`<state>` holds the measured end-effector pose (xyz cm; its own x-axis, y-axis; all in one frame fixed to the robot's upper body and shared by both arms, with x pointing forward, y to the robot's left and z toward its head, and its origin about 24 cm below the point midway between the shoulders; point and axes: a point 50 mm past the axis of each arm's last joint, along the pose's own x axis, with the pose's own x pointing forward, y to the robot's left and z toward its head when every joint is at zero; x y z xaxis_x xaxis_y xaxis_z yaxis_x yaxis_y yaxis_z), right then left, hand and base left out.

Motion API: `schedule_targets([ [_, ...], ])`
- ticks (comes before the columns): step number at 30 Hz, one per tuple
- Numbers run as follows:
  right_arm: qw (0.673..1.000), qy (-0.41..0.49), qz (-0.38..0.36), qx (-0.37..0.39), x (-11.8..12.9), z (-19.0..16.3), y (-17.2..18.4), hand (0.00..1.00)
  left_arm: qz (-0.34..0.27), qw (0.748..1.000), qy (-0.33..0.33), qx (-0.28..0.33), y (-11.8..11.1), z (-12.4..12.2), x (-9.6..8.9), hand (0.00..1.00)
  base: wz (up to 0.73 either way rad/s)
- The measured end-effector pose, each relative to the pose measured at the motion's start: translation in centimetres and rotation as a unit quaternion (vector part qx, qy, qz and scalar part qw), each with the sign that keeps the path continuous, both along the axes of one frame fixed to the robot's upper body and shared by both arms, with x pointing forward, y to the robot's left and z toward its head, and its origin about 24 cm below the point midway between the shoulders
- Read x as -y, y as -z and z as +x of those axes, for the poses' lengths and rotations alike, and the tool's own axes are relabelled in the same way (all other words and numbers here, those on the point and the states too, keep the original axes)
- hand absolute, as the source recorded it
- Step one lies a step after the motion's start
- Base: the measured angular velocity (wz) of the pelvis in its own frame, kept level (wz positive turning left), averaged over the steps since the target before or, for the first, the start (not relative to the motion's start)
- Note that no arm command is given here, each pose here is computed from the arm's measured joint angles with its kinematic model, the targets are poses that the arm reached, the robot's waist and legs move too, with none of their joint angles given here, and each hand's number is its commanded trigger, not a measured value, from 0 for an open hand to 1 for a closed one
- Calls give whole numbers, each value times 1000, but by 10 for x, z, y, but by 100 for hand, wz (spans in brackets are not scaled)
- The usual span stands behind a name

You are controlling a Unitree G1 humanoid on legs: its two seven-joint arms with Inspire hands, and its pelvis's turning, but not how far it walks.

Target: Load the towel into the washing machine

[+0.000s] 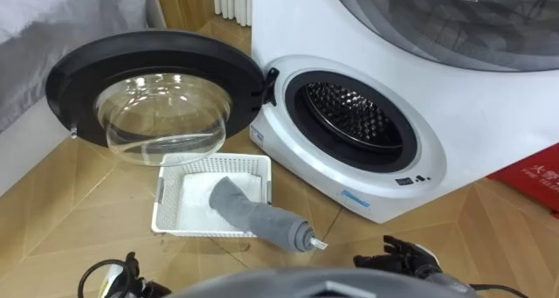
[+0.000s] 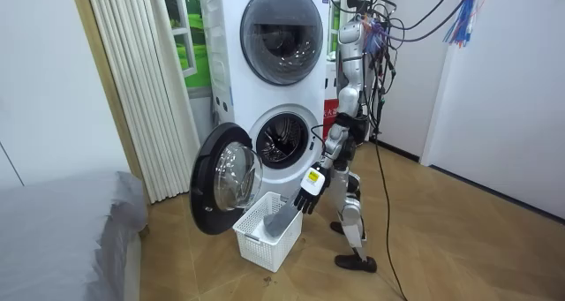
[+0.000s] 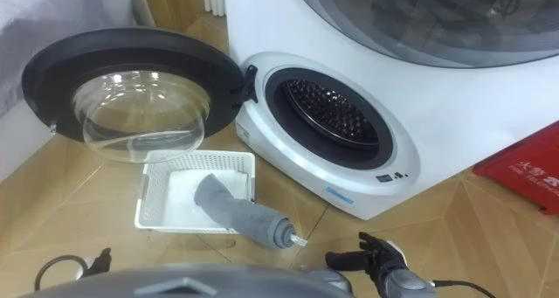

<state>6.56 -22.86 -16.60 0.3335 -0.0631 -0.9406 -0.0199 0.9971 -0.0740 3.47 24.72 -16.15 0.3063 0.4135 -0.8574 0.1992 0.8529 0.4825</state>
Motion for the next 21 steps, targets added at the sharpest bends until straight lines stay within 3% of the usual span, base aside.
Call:
schedule_targets([
  [14,1000,0,-1,1,0,0,0,0,1,1000,2,2,0,2,0,0,0],
  [17,1000,-7,-2,3,-1,4,0,0,0,1000,14,12,-1,10,1,0,6],
  [21,999,-31,-4,11,-2,16,-2,0,-2,998,41,46,-4,39,5,0,3],
])
